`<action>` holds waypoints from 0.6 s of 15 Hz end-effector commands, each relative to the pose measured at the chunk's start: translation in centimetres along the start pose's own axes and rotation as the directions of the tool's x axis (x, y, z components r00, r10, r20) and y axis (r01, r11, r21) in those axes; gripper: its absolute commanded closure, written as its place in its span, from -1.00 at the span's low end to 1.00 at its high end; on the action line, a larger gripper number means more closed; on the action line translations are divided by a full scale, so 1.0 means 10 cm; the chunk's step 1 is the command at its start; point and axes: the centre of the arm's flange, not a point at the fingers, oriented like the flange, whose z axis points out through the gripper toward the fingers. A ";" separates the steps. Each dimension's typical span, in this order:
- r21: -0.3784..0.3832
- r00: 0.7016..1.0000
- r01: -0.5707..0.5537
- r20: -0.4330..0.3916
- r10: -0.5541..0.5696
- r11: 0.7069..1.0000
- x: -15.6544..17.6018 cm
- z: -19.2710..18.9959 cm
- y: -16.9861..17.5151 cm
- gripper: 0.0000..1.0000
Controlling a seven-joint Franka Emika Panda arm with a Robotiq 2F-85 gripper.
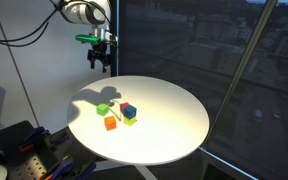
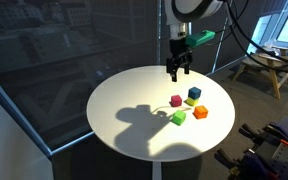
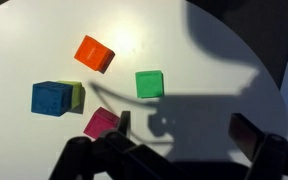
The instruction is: Remove the mulberry pink block from the green block top and place it on the table
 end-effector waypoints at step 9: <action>0.084 0.986 -0.122 -0.107 0.131 0.989 -0.60 -0.29 0.14 -1.00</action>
